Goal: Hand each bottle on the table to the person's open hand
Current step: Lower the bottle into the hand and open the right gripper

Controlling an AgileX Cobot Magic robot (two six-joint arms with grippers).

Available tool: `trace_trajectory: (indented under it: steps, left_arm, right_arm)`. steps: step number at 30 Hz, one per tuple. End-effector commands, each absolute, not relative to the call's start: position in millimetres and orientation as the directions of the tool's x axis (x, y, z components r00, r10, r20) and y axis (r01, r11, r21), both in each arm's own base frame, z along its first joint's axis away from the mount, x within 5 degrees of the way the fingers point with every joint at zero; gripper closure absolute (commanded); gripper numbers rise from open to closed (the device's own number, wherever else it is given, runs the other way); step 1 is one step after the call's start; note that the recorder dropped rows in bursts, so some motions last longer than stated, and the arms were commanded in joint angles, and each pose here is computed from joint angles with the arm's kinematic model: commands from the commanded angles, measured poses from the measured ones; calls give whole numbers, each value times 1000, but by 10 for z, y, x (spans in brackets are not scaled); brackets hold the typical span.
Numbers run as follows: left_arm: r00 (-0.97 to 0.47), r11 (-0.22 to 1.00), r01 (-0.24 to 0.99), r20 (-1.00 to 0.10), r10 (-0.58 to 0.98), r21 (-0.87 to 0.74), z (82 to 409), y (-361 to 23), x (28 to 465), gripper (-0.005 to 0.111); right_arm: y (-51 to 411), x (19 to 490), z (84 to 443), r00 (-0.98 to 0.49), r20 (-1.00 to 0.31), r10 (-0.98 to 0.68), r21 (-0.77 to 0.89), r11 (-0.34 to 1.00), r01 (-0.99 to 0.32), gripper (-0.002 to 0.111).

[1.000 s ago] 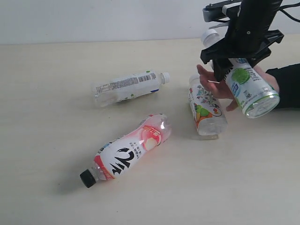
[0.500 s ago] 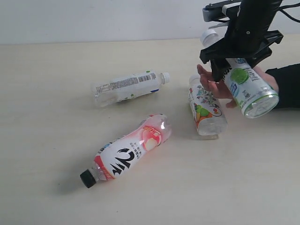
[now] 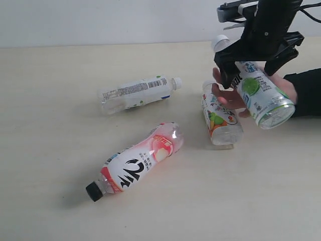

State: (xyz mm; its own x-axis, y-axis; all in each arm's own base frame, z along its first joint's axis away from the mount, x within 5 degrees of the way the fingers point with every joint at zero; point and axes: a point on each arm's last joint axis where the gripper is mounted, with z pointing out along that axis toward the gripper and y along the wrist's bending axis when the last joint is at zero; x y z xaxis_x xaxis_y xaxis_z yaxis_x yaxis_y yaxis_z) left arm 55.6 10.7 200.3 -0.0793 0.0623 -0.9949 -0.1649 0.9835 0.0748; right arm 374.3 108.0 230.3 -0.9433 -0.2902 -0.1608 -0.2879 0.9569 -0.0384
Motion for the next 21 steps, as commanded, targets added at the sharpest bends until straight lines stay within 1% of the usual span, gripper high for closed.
trace_trajectory:
  steps: [1,4,6,7,8,9,10,11,12,13,14,15,16,18,19,20,21]
  left_arm:
    - [-69,983,-166,-996,63,73,2001,107,553,97]
    - [-69,983,-166,-996,63,73,2001,107,553,97]
    - [-69,983,-166,-996,63,73,2001,107,553,97]
    - [-69,983,-166,-996,63,73,2001,107,553,97]
    - [-69,983,-166,-996,63,73,2001,107,553,97]
    - [-69,983,-166,-996,63,73,2001,107,553,97]
    - [-69,983,-166,-996,63,73,2001,107,553,97]
    - [-69,983,-166,-996,63,73,2001,107,553,97]
    - [-69,983,-166,-996,63,73,2001,107,553,97]
    - [-69,983,-166,-996,63,73,2001,107,553,97]
    - [-69,983,-166,-996,63,73,2001,107,553,97]
    - [-69,983,-166,-996,63,73,2001,107,553,97]
    - [-69,983,-166,-996,63,73,2001,107,553,97]
    - [-69,983,-166,-996,63,73,2001,107,553,97]
    - [-69,983,-166,-996,63,73,2001,107,553,97]
    - [-69,983,-166,-996,63,73,2001,107,553,97]
    - [-69,983,-166,-996,63,73,2001,107,553,97]
  right_arm:
    - [1052,3719,2634,-925,-246,-290,-42,956,-289,13]
    - [1033,3650,2838,-914,-287,-286,-40,957,-287,13]
    - [1006,3562,3042,-887,-337,-315,-53,947,-316,14]
    - [1001,3462,3208,-868,-374,-327,-38,940,-338,15]
    - [999,3336,3381,-843,-416,-342,-16,929,-369,22]
    - [1000,3259,3467,-829,-441,-344,1,923,-384,30]
    - [991,3121,3584,-805,-477,-354,18,911,-412,47]
    - [965,3016,3682,-783,-513,-351,16,909,-417,62]
    - [915,2847,3770,-751,-555,-358,-2,903,-429,84]
    - [874,2709,3828,-726,-590,-352,-10,903,-430,94]
    - [807,2489,3894,-686,-638,-350,-28,901,-434,108]
    - [769,2371,3863,-664,-658,-356,-43,897,-439,108]
    - [702,2158,3849,-605,-703,-375,-82,887,-454,108]
    - [631,1930,3759,-530,-743,-409,-140,869,-474,108]
    - [568,1729,3635,-457,-783,-423,-186,859,-477,108]
    - [534,1628,3593,-411,-813,-412,-203,863,-463,108]
    - [481,1441,3545,-330,-870,-366,-204,878,-434,108]
